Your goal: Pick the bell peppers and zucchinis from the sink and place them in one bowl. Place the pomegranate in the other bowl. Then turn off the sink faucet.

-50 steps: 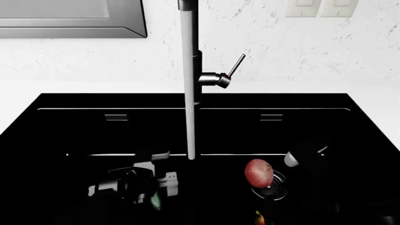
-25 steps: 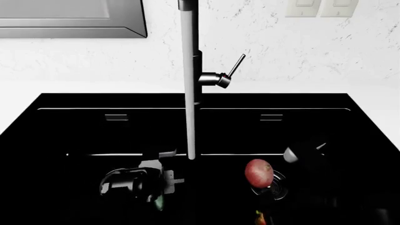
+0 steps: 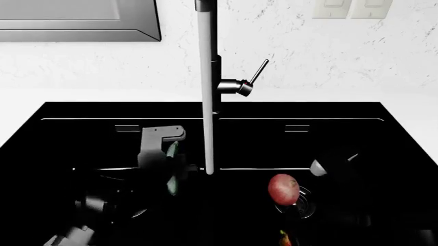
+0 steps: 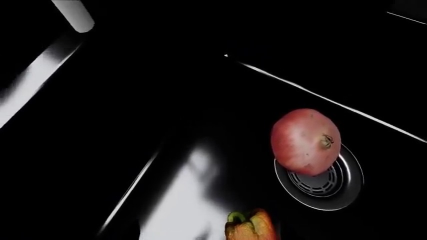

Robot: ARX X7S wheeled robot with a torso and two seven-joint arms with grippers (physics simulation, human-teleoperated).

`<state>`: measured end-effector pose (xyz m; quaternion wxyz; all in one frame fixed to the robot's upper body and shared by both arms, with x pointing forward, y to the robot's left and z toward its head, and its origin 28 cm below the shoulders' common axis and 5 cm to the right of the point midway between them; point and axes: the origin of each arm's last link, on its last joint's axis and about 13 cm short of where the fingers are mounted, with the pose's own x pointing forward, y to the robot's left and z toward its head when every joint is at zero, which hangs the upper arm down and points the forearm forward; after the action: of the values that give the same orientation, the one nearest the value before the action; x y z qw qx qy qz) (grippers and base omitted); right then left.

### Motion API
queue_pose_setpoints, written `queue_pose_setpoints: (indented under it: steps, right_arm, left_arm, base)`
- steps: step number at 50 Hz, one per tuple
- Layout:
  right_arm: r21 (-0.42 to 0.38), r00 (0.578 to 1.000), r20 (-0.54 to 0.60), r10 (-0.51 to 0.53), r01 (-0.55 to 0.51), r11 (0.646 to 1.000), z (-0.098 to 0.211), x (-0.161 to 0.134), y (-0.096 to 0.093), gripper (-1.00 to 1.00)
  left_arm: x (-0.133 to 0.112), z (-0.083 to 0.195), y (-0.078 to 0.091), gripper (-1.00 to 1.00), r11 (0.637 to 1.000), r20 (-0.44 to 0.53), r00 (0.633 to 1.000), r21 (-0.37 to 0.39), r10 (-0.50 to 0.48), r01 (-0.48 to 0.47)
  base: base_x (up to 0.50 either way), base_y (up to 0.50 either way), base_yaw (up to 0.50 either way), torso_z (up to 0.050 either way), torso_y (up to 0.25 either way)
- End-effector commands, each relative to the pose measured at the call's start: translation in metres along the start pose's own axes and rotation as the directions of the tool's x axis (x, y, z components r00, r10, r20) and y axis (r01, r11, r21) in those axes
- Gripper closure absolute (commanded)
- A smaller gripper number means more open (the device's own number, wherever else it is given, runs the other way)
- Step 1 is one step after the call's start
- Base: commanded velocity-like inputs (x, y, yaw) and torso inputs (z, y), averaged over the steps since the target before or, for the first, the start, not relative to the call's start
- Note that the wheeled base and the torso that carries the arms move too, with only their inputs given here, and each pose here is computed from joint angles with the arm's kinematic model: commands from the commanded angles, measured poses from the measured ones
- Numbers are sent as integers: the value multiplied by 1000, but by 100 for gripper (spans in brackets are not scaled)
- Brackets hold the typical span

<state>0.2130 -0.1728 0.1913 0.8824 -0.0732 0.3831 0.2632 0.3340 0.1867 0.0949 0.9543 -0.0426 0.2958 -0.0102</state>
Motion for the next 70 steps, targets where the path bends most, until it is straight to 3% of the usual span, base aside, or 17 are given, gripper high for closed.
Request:
queue_pose_setpoints:
  steps: [1, 9, 22, 31, 43, 70]
  right_arm:
    - [-42, 1000, 4, -17, 17, 999, -5, -21, 24, -100]
    - [-48, 999, -15, -28, 28, 998, 2, -1, -5, -100]
    - [-70, 989, -124, -83, 75, 995, 22, -4, -7, -100]
    - [-26, 973, -197, -123, 121, 992, 28, -11, -7, -100]
    - [-27, 939, -342, -29, 21, 999, 32, -11, -2, -100]
    - [-8, 925, -380, -7, 5, 1000, 32, 46, -30, -100]
  left_arm:
    - [-30, 16, 9, 100, 999, 117, 993, 21, -32, 30]
    - [-40, 31, 16, 100, 998, 215, 975, 43, -57, 49]
    - [-48, 59, 26, 100, 996, 323, 943, -4, -82, 88]
    - [-52, 77, 33, 100, 996, 382, 921, -28, -68, 86]
    - [-49, 88, 35, 100, 994, 405, 913, -74, -39, 75]
    - [-54, 97, 39, 100, 981, 423, 905, -163, -30, 109]
  base:
    - [0, 0, 0, 0, 0]
    - [0, 0, 0, 0, 0]
    - [0, 0, 0, 0, 0]
    - [0, 0, 0, 0, 0]
    - [0, 0, 0, 0, 0]
    - [0, 0, 0, 0, 0]
